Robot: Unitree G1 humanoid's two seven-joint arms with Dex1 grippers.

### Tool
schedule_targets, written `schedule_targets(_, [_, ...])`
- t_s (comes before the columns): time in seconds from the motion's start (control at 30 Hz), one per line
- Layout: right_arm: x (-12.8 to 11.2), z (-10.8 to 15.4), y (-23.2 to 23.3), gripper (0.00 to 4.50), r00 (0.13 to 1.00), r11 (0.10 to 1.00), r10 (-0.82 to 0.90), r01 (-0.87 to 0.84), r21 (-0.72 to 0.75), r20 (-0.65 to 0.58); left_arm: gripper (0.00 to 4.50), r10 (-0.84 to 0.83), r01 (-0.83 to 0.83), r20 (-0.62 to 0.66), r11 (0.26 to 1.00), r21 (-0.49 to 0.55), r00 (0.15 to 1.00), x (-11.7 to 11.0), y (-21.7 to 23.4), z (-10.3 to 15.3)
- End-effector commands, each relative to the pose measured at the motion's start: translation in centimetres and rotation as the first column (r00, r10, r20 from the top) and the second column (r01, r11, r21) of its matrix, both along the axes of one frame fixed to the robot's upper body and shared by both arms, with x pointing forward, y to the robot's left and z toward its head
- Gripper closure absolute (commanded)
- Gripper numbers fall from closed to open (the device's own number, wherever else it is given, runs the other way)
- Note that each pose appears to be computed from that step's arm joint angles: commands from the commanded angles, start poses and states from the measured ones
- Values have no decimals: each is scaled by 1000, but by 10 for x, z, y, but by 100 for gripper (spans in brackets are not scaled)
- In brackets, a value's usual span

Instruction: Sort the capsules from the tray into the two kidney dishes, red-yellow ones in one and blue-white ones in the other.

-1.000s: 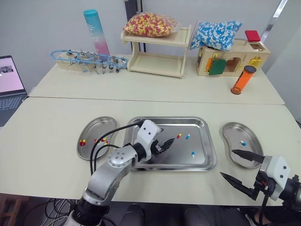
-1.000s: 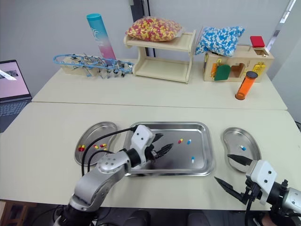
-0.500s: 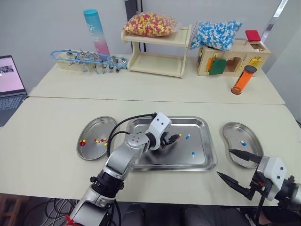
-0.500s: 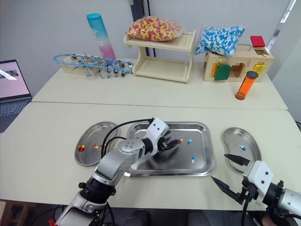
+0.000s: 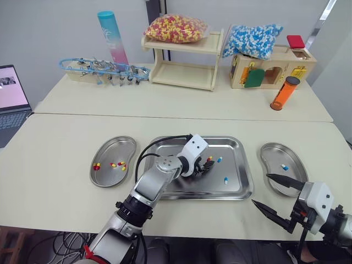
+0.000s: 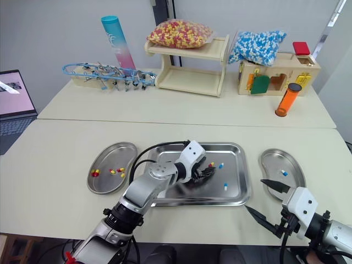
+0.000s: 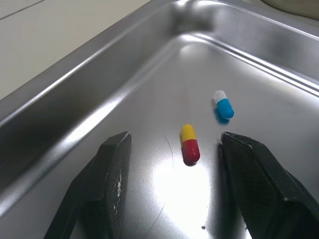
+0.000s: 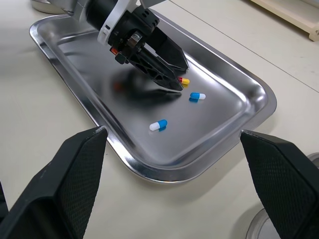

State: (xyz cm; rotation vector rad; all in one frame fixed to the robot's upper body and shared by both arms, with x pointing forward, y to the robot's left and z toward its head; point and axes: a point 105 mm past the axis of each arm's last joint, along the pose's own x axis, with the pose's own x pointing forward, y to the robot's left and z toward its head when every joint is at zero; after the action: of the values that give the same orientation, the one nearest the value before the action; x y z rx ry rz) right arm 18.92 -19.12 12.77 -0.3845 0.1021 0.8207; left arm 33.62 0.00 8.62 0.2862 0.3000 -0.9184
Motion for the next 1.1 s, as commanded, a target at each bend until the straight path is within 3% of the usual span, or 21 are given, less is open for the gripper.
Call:
schedule_targets(0.03, [-2, 8, 6, 0, 999, 1000, 19, -19, -3, 27, 157, -11, 11, 1, 1000, -5, 1000, 1, -5, 2])
schedule_targets(0.1, [-3, 7, 6, 0, 1000, 1000, 17, -17, -3, 25, 157, -19, 19, -9, 1000, -10, 1000, 0, -6, 1])
schedule_targets(0.17, [-3, 7, 6, 0, 1000, 1000, 15, -15, -2, 25, 194, -26, 26, -16, 1000, -10, 1000, -1, -6, -1])
schedule_targets(0.43, [-2, 8, 7, 0, 1000, 1000, 11, -11, 1, 26, 442, -29, 29, -27, 999, -21, 999, -2, -5, -1])
schedule_targets(0.67, [-1, 9, 7, 0, 1000, 1000, 9, -9, 3, 29, 448, -48, 52, 51, 996, -79, 998, -6, -3, 17])
schedule_targets(0.8, [-1, 9, 8, 0, 999, 1000, 13, -13, 5, 32, 448, -36, 58, 129, 983, -173, 991, -16, 6, 43])
schedule_targets(1.1, [4, 13, 21, 0, 993, 994, 112, -112, 15, 36, 448, -8, 64, 207, 963, -261, 978, -66, 55, 71])
